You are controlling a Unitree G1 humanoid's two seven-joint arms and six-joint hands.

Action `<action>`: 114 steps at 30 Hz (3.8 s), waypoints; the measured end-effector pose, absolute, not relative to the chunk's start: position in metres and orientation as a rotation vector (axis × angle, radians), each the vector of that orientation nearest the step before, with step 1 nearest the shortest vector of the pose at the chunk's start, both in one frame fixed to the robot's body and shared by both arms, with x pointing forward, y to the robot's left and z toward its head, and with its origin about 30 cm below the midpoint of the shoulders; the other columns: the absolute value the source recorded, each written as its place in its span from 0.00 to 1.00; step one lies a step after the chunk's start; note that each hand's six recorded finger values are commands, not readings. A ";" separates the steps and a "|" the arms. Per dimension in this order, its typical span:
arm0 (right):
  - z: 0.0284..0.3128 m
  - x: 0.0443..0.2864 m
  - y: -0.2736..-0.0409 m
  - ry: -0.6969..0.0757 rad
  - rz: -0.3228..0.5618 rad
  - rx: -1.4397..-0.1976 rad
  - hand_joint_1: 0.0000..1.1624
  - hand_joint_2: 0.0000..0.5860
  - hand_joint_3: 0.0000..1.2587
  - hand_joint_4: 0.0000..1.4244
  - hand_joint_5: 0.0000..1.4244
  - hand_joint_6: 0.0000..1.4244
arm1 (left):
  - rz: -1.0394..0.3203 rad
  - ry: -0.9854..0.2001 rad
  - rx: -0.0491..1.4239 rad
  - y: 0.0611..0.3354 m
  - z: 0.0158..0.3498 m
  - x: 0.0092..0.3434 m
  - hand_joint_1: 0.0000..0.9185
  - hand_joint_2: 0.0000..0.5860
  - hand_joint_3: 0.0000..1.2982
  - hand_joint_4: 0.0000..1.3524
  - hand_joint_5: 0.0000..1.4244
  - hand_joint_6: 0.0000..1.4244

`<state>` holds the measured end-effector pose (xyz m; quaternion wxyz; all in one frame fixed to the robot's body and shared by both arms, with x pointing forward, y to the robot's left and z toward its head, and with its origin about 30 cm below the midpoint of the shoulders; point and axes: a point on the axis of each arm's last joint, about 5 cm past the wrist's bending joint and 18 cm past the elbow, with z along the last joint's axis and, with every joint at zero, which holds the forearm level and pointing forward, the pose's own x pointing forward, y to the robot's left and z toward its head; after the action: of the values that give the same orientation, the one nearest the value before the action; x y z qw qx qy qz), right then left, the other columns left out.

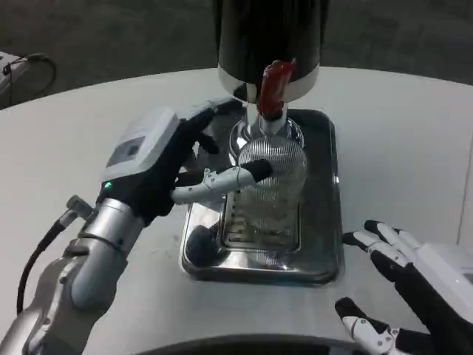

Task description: Grasp the cup under the faucet to collect the drink, then remove the cup.

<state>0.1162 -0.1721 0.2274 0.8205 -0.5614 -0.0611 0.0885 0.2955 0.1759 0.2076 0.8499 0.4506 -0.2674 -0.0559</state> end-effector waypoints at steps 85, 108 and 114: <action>0.192 0.163 -0.175 -0.174 0.164 -0.619 0.54 0.40 0.00 0.00 0.03 0.08 | -0.696 -0.617 0.877 0.153 0.299 0.312 0.00 0.00 0.14 0.07 0.15 0.09; 0.181 0.234 -0.153 -0.189 0.121 -0.531 0.55 0.39 0.00 0.00 0.00 0.03 | -0.678 -0.636 0.872 0.154 0.300 0.310 0.00 0.00 0.14 0.07 0.14 0.10; 0.181 0.242 -0.149 -0.232 0.098 -0.535 0.56 0.39 0.00 0.00 0.00 0.01 | -0.673 -0.636 0.874 0.154 0.302 0.309 0.00 0.00 0.14 0.07 0.14 0.09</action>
<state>0.2421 -0.1490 0.1809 0.9567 -0.2634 -0.1143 0.0484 0.3089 0.1541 0.3021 0.8040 0.4081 -0.2969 -0.3144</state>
